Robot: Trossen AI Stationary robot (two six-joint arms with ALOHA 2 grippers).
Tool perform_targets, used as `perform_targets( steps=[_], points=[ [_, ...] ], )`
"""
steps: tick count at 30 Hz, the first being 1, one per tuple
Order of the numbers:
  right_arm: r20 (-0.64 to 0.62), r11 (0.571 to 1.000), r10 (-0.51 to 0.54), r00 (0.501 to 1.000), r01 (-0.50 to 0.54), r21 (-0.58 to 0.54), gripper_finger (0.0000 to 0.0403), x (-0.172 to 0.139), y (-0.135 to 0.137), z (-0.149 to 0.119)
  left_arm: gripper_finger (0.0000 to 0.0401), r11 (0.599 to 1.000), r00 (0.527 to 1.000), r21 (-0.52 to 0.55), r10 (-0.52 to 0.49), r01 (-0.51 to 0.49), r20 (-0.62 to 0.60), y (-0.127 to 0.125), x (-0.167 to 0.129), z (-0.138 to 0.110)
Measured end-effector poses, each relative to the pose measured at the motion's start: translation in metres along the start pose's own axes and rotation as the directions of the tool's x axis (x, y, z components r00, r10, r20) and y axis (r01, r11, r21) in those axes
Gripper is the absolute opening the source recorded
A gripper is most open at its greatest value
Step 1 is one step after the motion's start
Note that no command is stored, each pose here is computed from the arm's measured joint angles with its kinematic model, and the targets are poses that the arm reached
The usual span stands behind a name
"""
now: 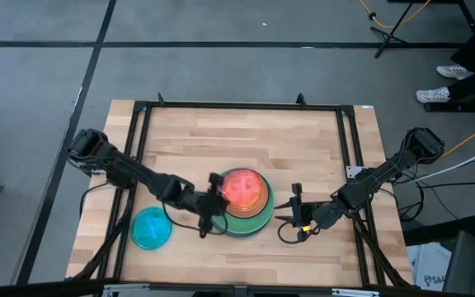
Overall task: Stack plastic plates
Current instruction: Stack the pink plate on top of the orange plate, then stack the blue plate on top of the pink plate
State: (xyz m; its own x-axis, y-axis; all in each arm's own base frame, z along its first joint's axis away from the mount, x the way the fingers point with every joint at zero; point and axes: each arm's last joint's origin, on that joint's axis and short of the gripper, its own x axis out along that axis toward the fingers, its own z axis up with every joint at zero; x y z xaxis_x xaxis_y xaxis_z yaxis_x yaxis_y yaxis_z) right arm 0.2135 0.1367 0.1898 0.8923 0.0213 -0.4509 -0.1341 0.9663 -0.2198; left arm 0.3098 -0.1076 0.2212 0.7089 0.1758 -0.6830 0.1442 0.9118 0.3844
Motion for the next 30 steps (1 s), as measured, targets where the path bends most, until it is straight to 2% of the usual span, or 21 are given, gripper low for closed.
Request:
perform_targets(
  steps=[4,8,13,19,23,30],
  points=[
    [0.002,1.0,0.0,1.0,0.0,0.002,0.0124,0.0,0.0,0.0,0.0,0.999,1.0,0.032,-0.012,0.011,0.024,-0.012,0.016,0.001],
    [0.004,1.0,0.0,1.0,0.0,0.003,0.0124,0.0,0.0,0.0,0.0,0.998,0.999,0.062,0.008,-0.005,-0.041,-0.019,0.034,-0.008],
    [0.003,1.0,0.0,1.0,0.0,0.003,0.0124,0.0,0.0,0.0,0.0003,0.998,0.998,0.068,0.019,-0.014,-0.064,-0.021,0.041,-0.011],
    [0.003,1.0,0.0,1.0,0.0,0.008,0.0124,0.0,0.0,0.0,0.0053,1.0,0.995,0.017,0.02,-0.018,-0.095,-0.016,0.043,-0.015],
    [0.003,1.0,0.0,1.0,-0.001,0.028,0.0124,0.0,0.0,0.0,0.0087,1.0,0.989,0.002,0.002,-0.001,-0.149,-0.017,0.036,-0.013],
    [0.016,1.0,-0.008,1.0,0.008,0.0,0.0124,0.0,0.0,0.002,0.0102,0.979,0.956,-0.183,-0.139,0.093,-0.257,-0.034,0.003,0.003]
  ],
)
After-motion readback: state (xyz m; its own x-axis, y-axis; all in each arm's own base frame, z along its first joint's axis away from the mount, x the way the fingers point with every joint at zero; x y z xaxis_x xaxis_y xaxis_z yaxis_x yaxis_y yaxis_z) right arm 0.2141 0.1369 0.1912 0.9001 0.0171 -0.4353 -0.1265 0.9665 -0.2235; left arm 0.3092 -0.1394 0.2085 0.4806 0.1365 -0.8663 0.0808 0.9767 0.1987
